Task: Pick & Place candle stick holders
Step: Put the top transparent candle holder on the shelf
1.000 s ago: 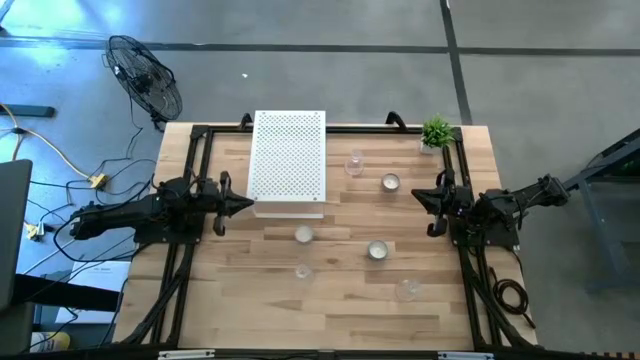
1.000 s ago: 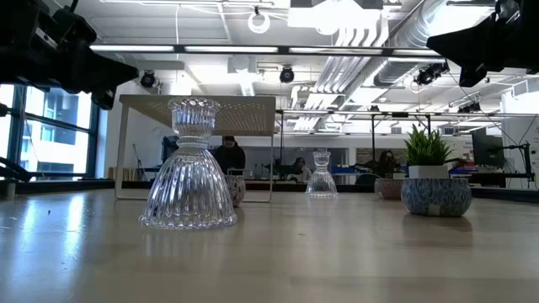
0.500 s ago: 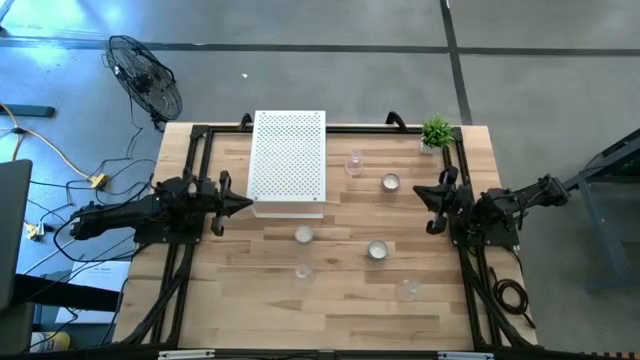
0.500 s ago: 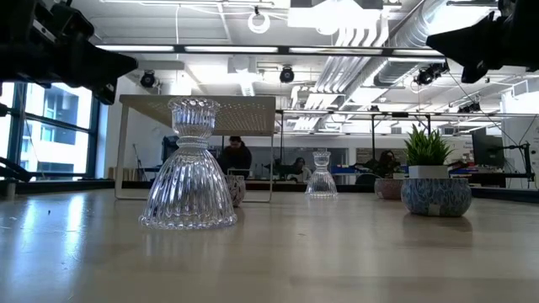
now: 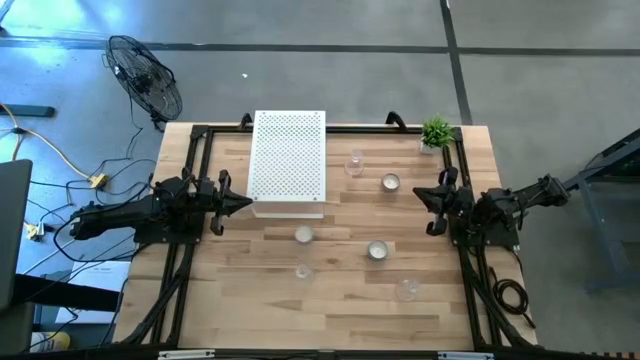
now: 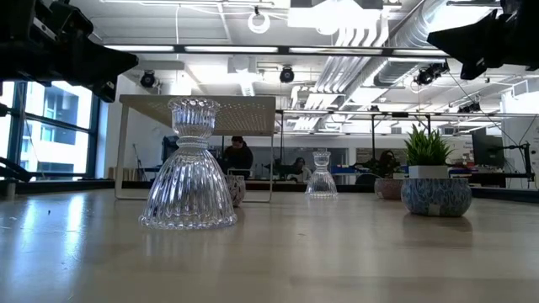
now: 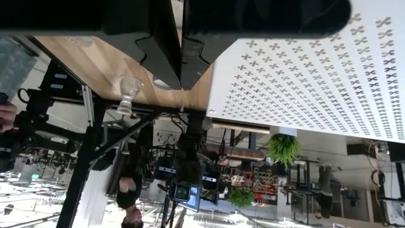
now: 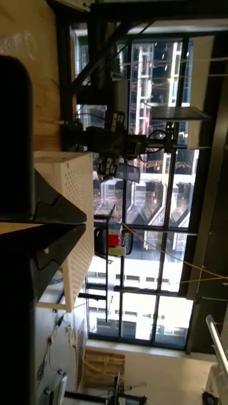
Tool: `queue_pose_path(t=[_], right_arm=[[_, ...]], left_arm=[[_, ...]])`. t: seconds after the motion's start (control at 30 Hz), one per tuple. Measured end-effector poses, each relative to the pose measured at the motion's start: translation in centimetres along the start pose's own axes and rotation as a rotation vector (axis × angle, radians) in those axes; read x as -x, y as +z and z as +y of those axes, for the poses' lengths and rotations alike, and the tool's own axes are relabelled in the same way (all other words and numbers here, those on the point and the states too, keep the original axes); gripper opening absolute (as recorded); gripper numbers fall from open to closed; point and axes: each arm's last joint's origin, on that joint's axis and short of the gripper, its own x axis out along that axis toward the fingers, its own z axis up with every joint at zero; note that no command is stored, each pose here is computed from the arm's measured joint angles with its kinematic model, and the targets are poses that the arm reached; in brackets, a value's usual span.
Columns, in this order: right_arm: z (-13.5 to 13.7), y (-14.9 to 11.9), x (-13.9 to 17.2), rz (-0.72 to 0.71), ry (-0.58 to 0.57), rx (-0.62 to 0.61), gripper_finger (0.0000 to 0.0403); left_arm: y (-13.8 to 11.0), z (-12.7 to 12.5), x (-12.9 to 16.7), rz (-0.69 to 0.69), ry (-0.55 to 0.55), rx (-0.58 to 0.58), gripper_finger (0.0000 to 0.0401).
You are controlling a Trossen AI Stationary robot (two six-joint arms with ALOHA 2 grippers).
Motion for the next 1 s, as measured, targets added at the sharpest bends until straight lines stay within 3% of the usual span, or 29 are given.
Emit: queue_pose_path(t=[0.2, 0.53, 0.7, 1.0], right_arm=[[-0.1, 0.0, 0.0, 0.008, -0.036, -0.003, 0.0045], [-0.5, 0.1, 0.0, 0.012, -0.147, -0.042, 0.0191], [-0.8, 0.6, 0.1, -0.008, -0.227, -0.052, 0.0241], [-1.6, 4.2, -0.1, -0.022, -0.243, -0.038, 0.0249]], left_arm=[[0.1, 0.0, 0.0, -0.014, -0.002, -0.002, 0.0000], [0.9, -0.1, 0.0, -0.095, -0.002, -0.012, 0.0023], [1.0, 0.1, 0.1, -0.111, 0.077, 0.037, 0.0077], [1.0, 0.5, 0.1, -0.127, 0.202, 0.046, 0.0217]])
